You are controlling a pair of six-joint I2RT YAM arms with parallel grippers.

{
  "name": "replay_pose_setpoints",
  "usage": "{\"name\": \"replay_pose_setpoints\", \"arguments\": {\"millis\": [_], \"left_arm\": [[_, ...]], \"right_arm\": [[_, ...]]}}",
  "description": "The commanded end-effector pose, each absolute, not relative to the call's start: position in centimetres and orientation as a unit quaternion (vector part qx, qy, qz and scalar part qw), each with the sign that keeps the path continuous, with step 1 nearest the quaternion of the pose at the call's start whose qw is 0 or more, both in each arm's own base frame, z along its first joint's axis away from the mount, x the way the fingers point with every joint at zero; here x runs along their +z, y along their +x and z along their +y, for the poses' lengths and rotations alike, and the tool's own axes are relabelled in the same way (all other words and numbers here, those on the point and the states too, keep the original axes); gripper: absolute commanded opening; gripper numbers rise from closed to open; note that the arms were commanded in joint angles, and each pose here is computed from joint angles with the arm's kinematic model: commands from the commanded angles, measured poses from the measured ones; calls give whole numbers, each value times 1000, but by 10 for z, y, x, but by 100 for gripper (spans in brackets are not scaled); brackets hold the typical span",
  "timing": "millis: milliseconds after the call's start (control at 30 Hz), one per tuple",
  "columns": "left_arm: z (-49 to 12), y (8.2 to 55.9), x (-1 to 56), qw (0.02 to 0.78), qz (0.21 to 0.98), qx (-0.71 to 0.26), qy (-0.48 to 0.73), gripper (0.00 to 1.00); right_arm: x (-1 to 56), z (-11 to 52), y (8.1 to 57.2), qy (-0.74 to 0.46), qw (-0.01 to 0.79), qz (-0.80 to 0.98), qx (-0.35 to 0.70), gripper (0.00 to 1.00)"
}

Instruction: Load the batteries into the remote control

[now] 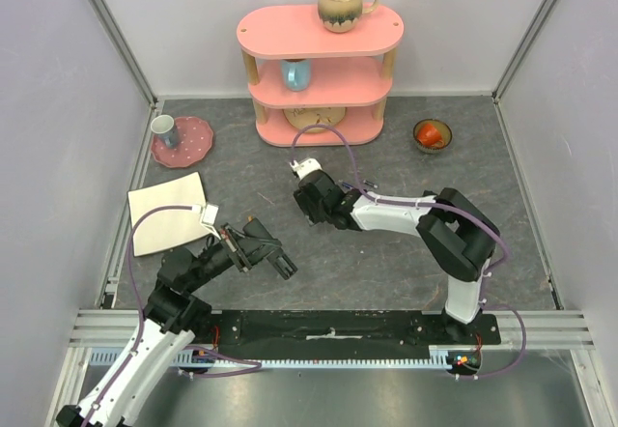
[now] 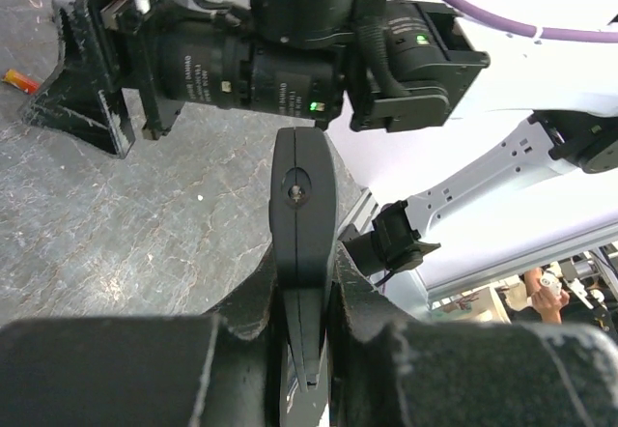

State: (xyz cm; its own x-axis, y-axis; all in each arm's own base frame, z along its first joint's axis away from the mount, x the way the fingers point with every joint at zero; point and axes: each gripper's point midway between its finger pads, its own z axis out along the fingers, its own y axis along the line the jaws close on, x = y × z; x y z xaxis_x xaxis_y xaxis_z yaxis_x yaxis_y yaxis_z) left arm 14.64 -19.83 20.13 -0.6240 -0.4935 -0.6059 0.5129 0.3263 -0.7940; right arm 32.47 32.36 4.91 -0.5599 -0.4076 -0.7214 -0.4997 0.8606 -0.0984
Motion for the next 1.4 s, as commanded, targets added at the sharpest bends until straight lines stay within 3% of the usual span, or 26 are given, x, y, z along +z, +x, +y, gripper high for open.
{"name": "replay_pose_setpoints", "arguments": {"millis": [0, 533, 1367], "left_arm": [[-196, 141, 215, 454, 680, -574, 33, 2], [-196, 144, 213, 453, 681, -575, 29, 2], [-200, 145, 211, 447, 677, -584, 29, 2]], "right_arm": [[50, 330, 337, -264, 392, 879, 65, 63], [13, 314, 343, -244, 349, 901, 79, 54], [-20, 292, 313, -231, 288, 924, 98, 49]]}}
